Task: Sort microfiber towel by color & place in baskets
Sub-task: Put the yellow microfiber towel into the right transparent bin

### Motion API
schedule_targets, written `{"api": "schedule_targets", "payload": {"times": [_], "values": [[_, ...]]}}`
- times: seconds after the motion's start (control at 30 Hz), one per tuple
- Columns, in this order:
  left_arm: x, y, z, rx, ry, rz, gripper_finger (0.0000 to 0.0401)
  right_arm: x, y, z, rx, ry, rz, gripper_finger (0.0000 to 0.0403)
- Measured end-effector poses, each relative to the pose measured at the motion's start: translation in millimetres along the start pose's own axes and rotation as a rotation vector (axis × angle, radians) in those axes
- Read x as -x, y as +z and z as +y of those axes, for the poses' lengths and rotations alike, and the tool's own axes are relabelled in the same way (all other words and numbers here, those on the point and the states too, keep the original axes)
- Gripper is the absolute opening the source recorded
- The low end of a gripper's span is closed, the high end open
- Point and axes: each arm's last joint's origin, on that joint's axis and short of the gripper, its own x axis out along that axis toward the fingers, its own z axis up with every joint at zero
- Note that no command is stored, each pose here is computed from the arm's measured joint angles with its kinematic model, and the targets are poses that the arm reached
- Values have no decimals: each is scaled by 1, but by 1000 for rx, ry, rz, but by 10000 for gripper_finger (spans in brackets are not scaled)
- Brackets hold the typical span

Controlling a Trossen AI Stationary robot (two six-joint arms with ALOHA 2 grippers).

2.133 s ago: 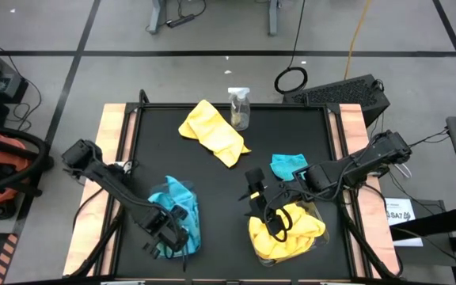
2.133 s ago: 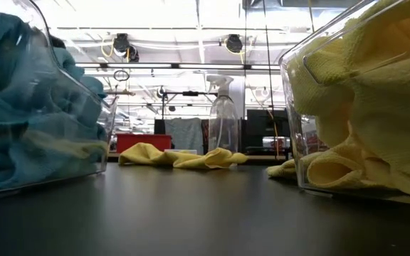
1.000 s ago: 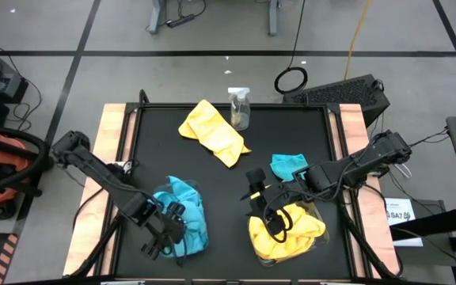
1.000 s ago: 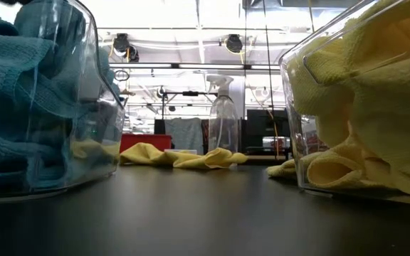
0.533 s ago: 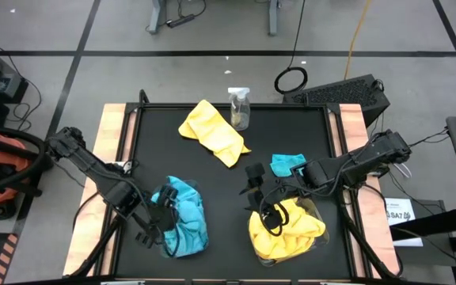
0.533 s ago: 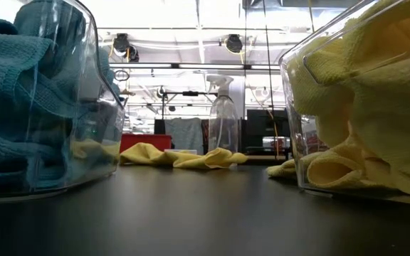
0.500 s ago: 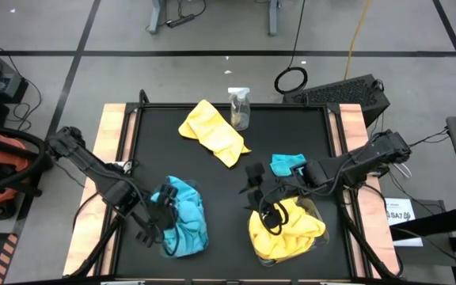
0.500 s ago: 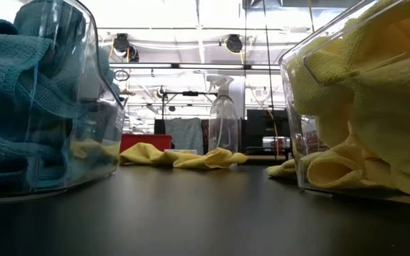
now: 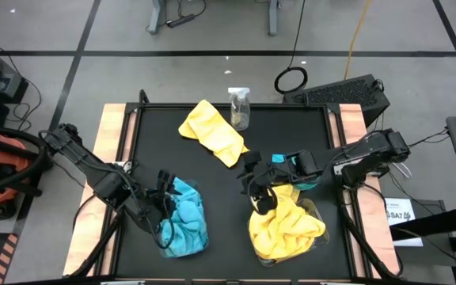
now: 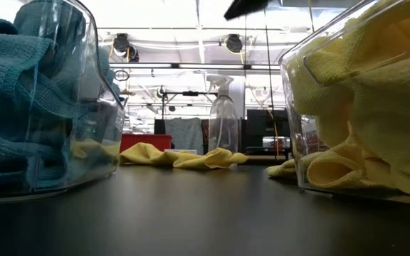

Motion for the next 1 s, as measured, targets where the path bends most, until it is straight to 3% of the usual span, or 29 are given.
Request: {"api": "schedule_targets", "payload": {"times": [0.2, 0.5, 0.83, 1.0], "values": [[-12, -7, 3, -31, 21, 49, 233, -18, -16, -15, -34, 16, -35, 215], [-23, -24, 18, -21, 52, 95, 233, -35, -35, -42, -84, -85, -112, 215], [7, -46, 38, 95, 76, -200, 233, -58, -70, -72, -248, -131, -215, 215], [14, -64, 41, 147, 72, -335, 233, -85, -85, -79, -299, -141, -175, 215]]}}
